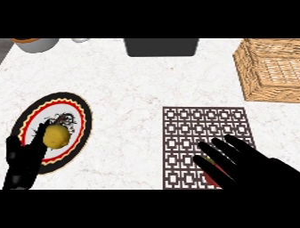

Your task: Pick the bell pepper from the placemat and place it in the basket

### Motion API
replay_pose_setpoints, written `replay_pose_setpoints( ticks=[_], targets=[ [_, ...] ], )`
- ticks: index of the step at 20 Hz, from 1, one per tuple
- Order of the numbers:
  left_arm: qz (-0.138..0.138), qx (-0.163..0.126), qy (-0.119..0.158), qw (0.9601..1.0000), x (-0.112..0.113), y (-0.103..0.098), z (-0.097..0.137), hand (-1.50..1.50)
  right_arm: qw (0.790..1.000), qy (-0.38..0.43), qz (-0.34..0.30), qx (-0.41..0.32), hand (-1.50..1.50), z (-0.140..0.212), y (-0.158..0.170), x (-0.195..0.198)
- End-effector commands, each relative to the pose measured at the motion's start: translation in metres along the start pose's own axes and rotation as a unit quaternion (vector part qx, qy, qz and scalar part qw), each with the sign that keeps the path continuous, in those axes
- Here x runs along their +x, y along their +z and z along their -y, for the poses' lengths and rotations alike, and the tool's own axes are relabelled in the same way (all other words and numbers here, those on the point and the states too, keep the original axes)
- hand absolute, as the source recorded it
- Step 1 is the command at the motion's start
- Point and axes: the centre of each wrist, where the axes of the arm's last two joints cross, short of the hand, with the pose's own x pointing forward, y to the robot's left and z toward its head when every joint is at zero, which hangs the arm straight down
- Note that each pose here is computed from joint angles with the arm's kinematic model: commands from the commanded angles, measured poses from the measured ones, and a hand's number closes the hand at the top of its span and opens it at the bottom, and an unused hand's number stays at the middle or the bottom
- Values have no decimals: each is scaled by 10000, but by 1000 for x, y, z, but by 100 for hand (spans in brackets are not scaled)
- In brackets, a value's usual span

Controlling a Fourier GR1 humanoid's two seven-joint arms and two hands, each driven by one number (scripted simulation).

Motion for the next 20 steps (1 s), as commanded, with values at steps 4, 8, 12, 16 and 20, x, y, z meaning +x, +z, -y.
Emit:
replay_pose_setpoints(
  ticks=[4, 8, 12, 16, 20],
  targets=[
    [-540, -389, 30, 9978, -18, -3, 14, 0, 9986, 260, -462, -9, -150, -17, -24, 6],
    [-682, -410, 76, 9968, -21, -9, 5, 0, 9989, 291, -375, -39, -150, -34, -26, 5],
    [-564, -383, 71, 9976, -26, 2, 19, 0, 9991, 253, -346, -64, -150, -52, -30, -11],
    [-592, -464, 51, 9972, -21, 1, 21, 0, 9985, 328, -430, -87, -150, -70, -46, -14],
    [-650, -336, 83, 9973, -27, 9, 8, 0, 9989, 256, -384, -118, -150, -82, -45, -9]
  ],
)
